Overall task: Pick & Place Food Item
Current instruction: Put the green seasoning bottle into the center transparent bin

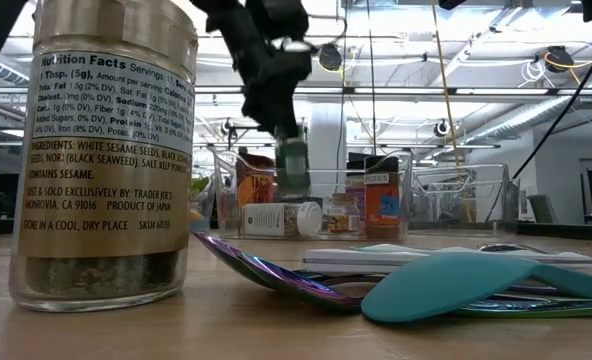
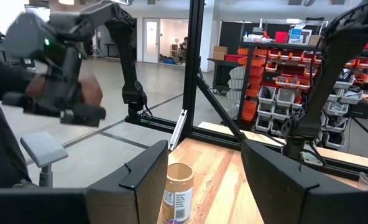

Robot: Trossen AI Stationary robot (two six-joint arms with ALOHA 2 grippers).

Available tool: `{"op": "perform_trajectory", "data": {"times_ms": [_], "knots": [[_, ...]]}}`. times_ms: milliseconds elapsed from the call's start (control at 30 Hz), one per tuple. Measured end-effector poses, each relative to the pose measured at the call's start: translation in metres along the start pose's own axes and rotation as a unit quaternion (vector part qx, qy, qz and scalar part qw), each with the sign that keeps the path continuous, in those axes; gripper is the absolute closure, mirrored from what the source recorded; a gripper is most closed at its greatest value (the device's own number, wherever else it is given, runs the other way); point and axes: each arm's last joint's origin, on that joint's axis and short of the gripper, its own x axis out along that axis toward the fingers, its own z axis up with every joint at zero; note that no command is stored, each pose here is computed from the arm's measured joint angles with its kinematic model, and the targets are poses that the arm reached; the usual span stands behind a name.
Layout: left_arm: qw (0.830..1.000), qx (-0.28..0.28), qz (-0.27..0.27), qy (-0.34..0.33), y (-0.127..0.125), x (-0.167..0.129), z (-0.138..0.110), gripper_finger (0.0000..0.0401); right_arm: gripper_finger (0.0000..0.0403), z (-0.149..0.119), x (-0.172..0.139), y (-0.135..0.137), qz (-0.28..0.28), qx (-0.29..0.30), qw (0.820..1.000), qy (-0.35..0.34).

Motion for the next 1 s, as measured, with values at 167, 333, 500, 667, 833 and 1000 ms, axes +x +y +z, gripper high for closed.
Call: {"op": "perform_trajectory", "data": {"times_ms": [167,333,500,667,833,1000], "knots": [[0.999,-0.012,0.012,0.029,0.012,0.022,-0.003,0.0190,0.0206,0.000,0.000,0.000,0.000,0.000,1.000,0.000],[0.999,-0.019,0.014,0.034,0.019,0.040,-0.004,0.0190,0.0206,0.000,0.000,0.000,0.000,0.000,1.000,0.002],[0.999,-0.020,0.012,0.035,0.020,0.050,-0.003,0.0190,0.0206,-0.001,0.000,0.000,0.000,0.000,1.000,0.004],[0.999,-0.024,0.011,0.042,0.020,0.053,-0.005,0.0190,0.0206,-0.001,0.000,0.000,0.000,0.000,1.000,0.004],[0.998,-0.034,0.012,0.052,0.020,0.052,-0.007,0.0189,0.0206,-0.001,0.000,0.000,0.000,0.000,1.000,0.004],[0.996,-0.035,0.028,0.072,0.021,0.052,-0.011,0.0188,0.0206,-0.001,0.000,0.000,0.000,0.000,1.000,0.004]]}}
